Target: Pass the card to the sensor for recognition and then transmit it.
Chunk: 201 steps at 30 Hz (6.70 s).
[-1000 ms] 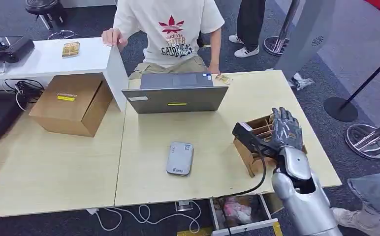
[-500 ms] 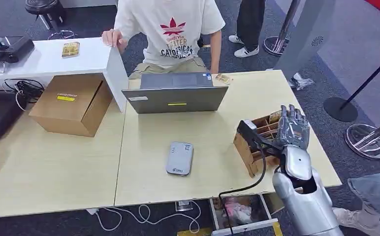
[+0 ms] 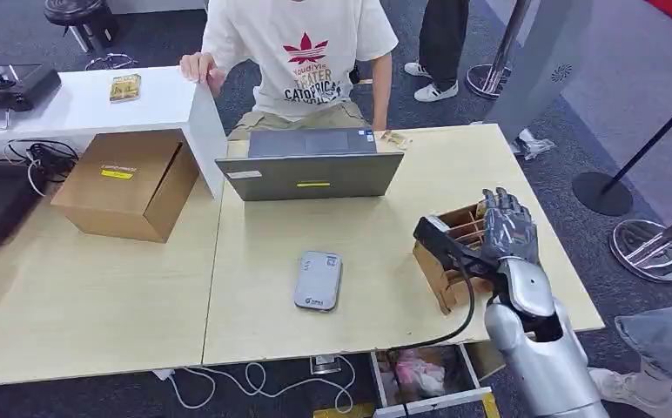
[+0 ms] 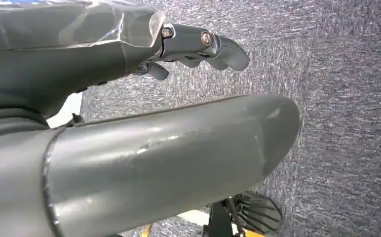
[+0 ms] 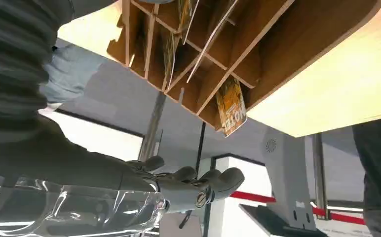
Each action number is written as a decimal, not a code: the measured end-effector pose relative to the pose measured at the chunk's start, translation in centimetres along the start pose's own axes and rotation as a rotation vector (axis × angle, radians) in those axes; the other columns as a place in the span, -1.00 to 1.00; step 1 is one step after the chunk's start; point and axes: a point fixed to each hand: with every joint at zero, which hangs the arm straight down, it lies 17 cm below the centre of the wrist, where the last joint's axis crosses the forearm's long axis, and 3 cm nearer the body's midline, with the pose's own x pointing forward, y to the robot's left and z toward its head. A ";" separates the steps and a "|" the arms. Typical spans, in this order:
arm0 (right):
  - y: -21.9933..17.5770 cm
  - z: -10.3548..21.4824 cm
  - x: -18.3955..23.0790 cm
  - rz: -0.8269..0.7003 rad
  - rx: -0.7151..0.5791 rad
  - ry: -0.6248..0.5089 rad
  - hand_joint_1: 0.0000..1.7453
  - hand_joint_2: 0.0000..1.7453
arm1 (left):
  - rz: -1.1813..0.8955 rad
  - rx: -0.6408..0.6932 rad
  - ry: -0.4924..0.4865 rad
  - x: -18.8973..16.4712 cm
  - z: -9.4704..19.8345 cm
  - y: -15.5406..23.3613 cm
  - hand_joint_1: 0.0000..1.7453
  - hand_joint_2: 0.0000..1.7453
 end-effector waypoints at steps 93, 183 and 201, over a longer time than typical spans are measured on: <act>-2.9 -2.7 -0.7 -0.073 -0.007 -0.037 0.98 1.00 | 0.003 0.000 -0.009 0.2 0.0 0.0 -1.00 -1.00; -16.6 -12.0 -7.7 -0.197 -0.302 0.134 -0.92 1.00 | -0.059 -0.010 -0.038 1.3 0.1 -0.7 -1.00 -1.00; -15.1 -12.2 -5.9 -0.184 -0.276 0.125 -1.00 1.00 | -0.059 -0.005 -0.038 1.3 0.1 -0.4 -1.00 -1.00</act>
